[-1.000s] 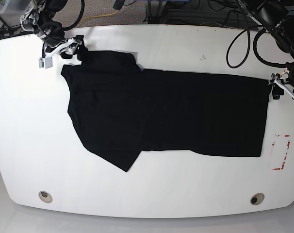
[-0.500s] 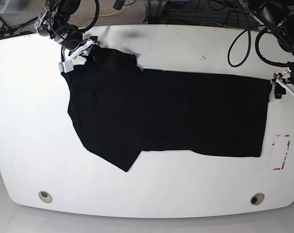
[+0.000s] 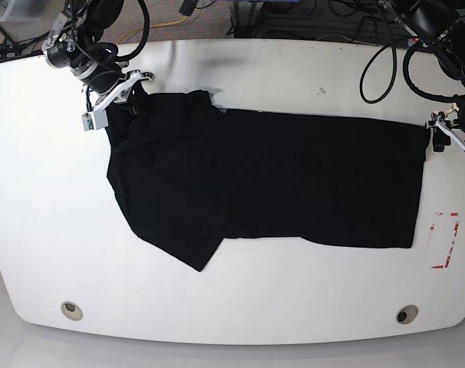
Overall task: Fold the T-shirt properly
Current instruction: 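Move the right gripper toward the shirt's collar corner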
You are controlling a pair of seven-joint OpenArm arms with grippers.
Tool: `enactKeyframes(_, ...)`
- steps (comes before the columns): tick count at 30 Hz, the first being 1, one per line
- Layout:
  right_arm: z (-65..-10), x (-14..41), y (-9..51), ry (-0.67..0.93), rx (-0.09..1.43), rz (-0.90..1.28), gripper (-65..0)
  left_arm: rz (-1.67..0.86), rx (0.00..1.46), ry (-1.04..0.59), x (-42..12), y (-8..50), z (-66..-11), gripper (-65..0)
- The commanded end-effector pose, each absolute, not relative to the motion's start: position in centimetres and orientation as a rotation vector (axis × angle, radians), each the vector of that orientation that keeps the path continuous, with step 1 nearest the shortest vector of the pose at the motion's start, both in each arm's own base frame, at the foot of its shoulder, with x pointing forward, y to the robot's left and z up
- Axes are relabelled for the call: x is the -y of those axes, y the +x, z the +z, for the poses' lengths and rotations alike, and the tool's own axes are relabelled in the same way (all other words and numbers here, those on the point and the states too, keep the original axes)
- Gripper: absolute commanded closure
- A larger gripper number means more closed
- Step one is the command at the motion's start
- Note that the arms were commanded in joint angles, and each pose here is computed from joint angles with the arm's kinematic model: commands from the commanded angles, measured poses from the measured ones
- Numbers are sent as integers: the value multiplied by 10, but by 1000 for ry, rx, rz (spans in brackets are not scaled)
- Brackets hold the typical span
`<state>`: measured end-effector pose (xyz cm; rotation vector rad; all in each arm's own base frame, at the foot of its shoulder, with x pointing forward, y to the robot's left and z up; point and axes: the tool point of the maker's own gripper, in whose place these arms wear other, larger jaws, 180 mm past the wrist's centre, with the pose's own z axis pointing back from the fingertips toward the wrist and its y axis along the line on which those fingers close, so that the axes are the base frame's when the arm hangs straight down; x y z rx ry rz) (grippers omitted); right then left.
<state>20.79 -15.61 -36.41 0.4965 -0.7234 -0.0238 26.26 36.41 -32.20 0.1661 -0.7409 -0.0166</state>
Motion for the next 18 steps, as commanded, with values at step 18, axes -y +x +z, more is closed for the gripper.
enactKeyframes(18,-342,171,319,568,844,53,0,-33,790,191,-369,271,-306,-421)
